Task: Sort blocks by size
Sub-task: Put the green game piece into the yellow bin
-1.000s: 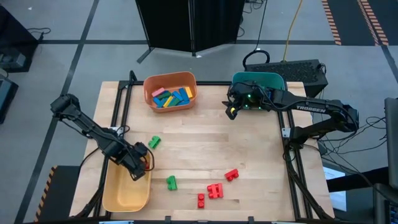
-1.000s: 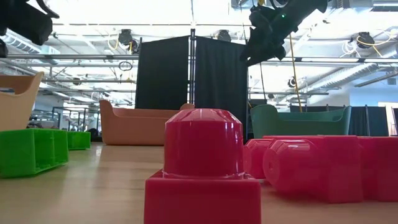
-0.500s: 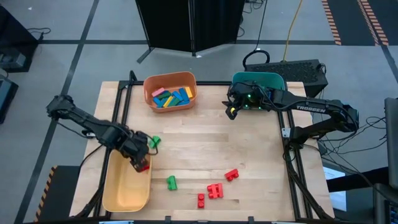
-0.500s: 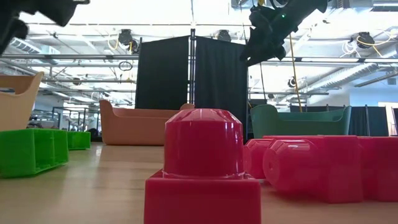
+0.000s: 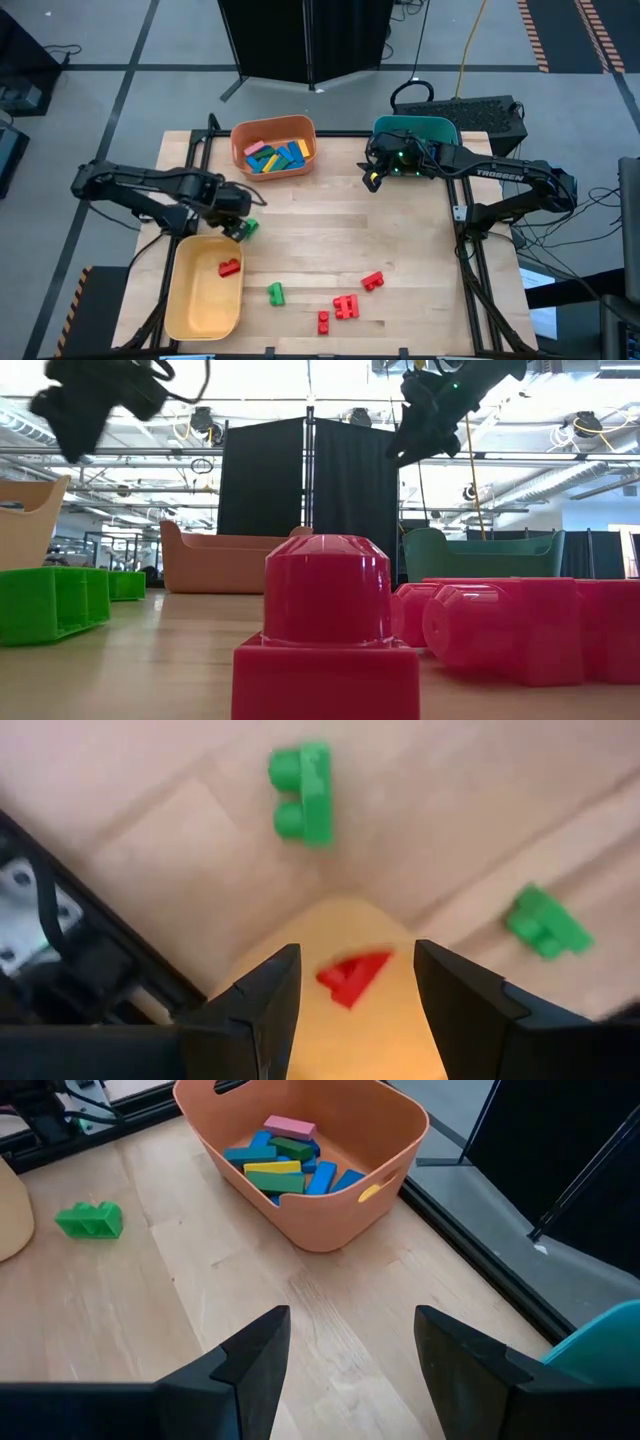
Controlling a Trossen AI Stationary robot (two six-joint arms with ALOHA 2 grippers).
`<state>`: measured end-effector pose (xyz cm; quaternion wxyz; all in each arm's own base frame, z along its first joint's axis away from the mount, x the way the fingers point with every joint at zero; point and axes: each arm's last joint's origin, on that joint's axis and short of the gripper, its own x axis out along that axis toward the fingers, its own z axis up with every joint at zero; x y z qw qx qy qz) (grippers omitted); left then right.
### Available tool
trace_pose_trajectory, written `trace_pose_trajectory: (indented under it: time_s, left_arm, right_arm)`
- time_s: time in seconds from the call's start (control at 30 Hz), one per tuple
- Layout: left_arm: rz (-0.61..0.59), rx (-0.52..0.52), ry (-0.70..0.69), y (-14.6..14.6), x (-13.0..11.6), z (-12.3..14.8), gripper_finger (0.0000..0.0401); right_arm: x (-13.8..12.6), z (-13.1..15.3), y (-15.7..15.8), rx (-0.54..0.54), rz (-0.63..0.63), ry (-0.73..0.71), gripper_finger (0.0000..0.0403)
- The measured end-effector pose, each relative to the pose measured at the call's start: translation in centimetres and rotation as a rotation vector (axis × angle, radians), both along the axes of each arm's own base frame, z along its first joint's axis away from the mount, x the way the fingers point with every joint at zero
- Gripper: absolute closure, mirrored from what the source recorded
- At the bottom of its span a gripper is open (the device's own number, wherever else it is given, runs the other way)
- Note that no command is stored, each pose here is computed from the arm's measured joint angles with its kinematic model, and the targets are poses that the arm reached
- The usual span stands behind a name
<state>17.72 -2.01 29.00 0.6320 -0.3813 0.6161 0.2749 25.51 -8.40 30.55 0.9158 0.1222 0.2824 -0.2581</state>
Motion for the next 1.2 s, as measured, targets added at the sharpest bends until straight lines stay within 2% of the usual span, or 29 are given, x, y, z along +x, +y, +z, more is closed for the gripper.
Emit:
trace_pose_trajectory:
  time_s: [0.1, 0.3, 0.4, 0.53, 0.67, 0.77, 0.93, 1.2]
  left_arm:
    - [0.0, 0.033, 0.008, 1.0, 1.1, -0.7, 0.021]
    - [-0.077, 0.08, 0.013, 2.4, 3.9, -2.6, 0.0201]
    - [-0.103, 0.08, -0.003, 3.0, 5.3, -3.7, 0.0175]
    - [-0.091, 0.087, 0.034, 3.8, 6.5, -5.1, 0.0121]
    - [-0.051, 0.087, 0.077, 4.7, 6.2, -6.4, 0.0078]
    - [-0.037, 0.085, 0.071, 5.1, 5.4, -7.9, 0.0067]
    - [-0.047, 0.035, 0.032, 4.9, 4.1, -9.9, 0.0073]
    - [-0.048, 0.035, 0.022, 4.8, 3.7, -11.5, 0.0093]
  right_arm:
    - [0.0, -0.1, 0.0, 0.005, -0.002, 0.007, 0.0202]
    - [-0.1, -0.2, 0.0, 0.01, -0.002, 0.023, 0.0202]
    - [-0.2, -0.3, 0.1, 0.013, -0.002, 0.034, 0.0202]
    - [-0.3, -0.5, 0.2, 0.023, -0.001, 0.056, 0.0202]
    - [-0.4, -0.7, 0.5, 0.032, 0.006, 0.085, 0.0202]
    - [-0.5, -0.8, 0.8, 0.034, 0.013, 0.1, 0.0202]
    - [-0.5, -0.8, 0.9, 0.031, 0.021, 0.109, 0.0202]
    - [-0.5, -0.8, 0.8, 0.029, 0.023, 0.111, 0.0202]
